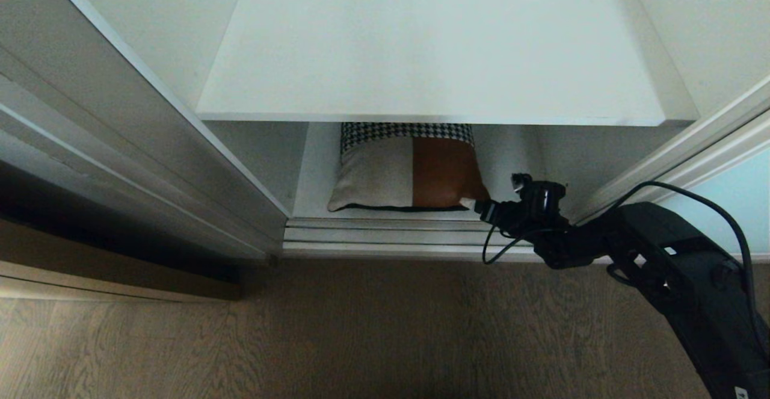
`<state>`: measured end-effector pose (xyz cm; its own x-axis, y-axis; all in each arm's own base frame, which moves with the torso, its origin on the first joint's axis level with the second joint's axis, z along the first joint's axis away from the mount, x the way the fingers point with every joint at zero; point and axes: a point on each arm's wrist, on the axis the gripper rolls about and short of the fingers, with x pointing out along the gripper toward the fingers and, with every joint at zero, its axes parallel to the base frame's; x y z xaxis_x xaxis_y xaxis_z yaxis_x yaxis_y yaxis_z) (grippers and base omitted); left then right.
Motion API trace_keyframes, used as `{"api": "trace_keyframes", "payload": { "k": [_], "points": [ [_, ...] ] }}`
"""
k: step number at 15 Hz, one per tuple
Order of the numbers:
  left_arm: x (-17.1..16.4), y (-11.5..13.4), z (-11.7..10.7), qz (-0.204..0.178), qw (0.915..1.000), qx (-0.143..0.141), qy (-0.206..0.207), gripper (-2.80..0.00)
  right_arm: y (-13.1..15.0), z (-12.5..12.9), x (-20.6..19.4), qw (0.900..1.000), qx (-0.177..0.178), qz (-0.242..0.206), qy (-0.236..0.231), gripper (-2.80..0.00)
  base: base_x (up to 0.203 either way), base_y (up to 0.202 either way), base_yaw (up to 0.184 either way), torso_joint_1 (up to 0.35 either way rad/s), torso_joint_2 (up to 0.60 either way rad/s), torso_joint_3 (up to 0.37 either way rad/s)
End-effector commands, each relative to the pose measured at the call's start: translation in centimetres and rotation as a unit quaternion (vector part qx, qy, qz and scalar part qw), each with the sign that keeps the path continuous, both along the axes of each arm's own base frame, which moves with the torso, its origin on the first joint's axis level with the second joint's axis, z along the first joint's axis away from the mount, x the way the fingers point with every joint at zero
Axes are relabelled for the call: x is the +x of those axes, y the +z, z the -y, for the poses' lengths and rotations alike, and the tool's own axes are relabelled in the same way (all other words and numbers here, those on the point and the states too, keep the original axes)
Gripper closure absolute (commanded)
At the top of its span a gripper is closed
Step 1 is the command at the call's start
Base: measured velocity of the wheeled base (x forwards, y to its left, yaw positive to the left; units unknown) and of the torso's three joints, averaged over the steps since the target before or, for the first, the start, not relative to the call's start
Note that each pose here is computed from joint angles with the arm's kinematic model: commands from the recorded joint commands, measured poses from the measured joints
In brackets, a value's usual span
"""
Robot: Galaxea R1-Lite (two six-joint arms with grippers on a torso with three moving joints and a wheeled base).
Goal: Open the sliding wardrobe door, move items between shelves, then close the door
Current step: Place the pillow on the higher shelf
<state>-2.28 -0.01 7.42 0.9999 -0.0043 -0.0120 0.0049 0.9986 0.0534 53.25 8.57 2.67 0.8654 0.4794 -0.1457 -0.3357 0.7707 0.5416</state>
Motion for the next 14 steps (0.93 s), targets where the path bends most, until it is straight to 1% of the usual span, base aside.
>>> {"api": "trace_keyframes", "payload": {
  "k": [1,4,7,11,14],
  "points": [
    [0.0,0.0,0.0,-0.002,1.0000,0.000,0.001,0.00,-0.1,1.1,0.4,1.000,0.001,0.001,-0.011,-2.80,0.000,0.000,0.000,0.000,0.00,0.000],
    [0.0,0.0,0.0,-0.002,1.0000,0.000,0.000,0.00,-0.7,1.2,0.8,1.000,0.000,0.001,-0.012,-2.80,0.000,0.000,0.000,0.000,0.00,0.000],
    [0.0,0.0,0.0,-0.002,1.0000,0.000,0.000,0.00,0.0,1.1,1.3,1.000,0.002,0.005,-0.011,-2.80,0.000,0.000,0.000,0.000,0.00,0.000],
    [0.0,0.0,0.0,-0.002,1.0000,0.000,0.001,0.00,-0.3,0.9,1.4,1.000,0.001,0.005,-0.009,-2.80,0.000,0.000,0.000,0.000,0.00,0.000],
    [0.0,0.0,0.0,-0.002,1.0000,0.000,0.001,0.00,0.4,1.0,1.4,1.000,0.003,0.009,-0.006,-2.80,0.000,0.000,0.000,0.000,0.00,0.000]
  ]
}}
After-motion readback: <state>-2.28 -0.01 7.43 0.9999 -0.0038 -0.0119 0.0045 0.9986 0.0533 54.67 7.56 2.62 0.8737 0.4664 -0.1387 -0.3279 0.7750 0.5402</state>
